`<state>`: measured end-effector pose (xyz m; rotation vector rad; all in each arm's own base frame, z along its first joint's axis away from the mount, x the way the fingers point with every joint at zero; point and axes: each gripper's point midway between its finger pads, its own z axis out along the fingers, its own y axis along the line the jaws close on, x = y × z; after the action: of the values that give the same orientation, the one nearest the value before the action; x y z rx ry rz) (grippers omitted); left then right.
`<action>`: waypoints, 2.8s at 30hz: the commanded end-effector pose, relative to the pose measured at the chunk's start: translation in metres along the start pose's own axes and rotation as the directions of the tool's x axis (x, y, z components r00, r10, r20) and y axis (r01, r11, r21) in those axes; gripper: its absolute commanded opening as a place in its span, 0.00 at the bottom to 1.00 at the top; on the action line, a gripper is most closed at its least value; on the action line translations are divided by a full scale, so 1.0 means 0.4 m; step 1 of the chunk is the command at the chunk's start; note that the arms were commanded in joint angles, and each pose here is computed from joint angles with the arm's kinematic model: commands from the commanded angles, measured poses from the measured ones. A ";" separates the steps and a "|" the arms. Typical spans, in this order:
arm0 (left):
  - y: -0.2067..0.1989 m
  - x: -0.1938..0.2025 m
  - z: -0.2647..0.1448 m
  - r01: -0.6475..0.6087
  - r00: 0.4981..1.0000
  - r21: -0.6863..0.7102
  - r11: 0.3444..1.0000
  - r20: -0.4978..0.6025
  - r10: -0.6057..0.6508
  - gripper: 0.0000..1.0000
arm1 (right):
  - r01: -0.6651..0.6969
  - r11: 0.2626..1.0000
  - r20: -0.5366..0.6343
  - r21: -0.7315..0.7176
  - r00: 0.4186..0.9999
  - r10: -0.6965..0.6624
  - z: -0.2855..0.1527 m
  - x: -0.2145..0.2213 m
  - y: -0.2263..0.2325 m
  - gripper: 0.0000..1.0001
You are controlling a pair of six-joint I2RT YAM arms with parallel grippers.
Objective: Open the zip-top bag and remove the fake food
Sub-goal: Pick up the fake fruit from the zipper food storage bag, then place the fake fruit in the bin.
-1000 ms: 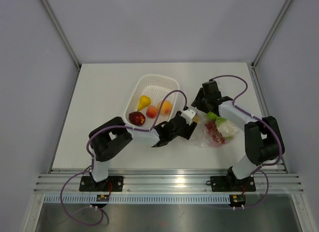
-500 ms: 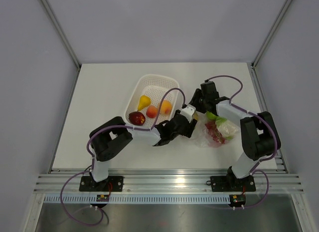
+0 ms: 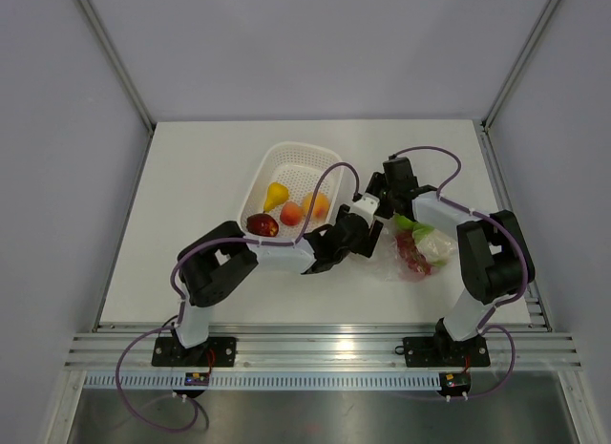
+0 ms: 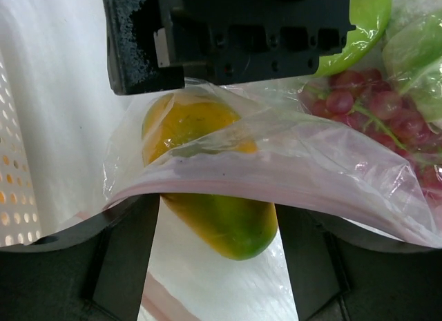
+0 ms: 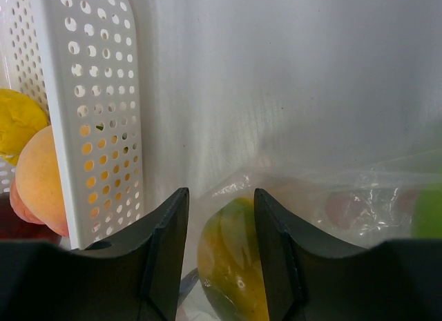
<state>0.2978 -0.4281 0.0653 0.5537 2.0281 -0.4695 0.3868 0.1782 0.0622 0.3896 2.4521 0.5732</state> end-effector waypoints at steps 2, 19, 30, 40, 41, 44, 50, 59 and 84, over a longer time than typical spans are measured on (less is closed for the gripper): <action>0.000 -0.020 0.021 0.020 1.000 -0.040 0.999 0.016 -0.019 0.71 | 0.025 0.998 0.006 -0.056 1.000 -0.025 -0.004 -0.003 0.030 0.50; 0.017 0.035 0.055 0.023 0.995 -0.095 0.995 -0.092 -0.032 0.76 | 0.016 0.997 0.008 -0.073 1.000 -0.016 -0.013 0.002 0.035 0.49; 0.008 -0.019 0.008 0.003 0.998 -0.041 0.999 -0.056 -0.006 0.60 | -0.018 0.999 0.023 -0.048 1.000 0.019 -0.017 -0.002 0.024 0.48; -0.031 -0.047 -0.070 -0.090 0.982 0.080 0.993 -0.161 0.102 0.58 | -0.032 0.999 0.081 0.011 0.996 0.031 -0.046 -0.023 0.001 0.50; -0.031 -0.042 -0.070 -0.106 0.976 0.083 0.991 -0.179 0.119 0.58 | -0.039 0.999 0.084 0.021 0.996 0.037 -0.048 -0.024 -0.003 0.51; -0.040 -0.047 -0.083 -0.140 0.962 0.114 0.984 -0.220 0.163 0.58 | -0.044 0.999 0.090 0.027 0.995 0.041 -0.053 -0.027 -0.004 0.51; -0.049 -0.051 -0.115 -0.185 0.932 0.178 0.967 -0.280 0.230 0.57 | -0.042 0.999 0.092 0.020 0.995 0.040 -0.059 -0.030 0.001 0.50; 0.001 -0.082 -0.171 -0.240 0.912 0.142 0.960 -0.307 0.273 0.58 | -0.057 0.998 0.095 0.035 0.994 0.053 -0.058 -0.030 -0.007 0.50; 0.262 -0.262 -0.342 -0.017 0.999 -0.018 1.000 -0.031 0.016 0.57 | -0.092 0.992 0.107 0.089 0.991 0.082 -0.052 -0.037 -0.027 0.50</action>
<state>0.2843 -0.2989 0.1827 0.7383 2.1621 -0.4082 0.3744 0.1552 0.0625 0.5557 2.4322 0.4590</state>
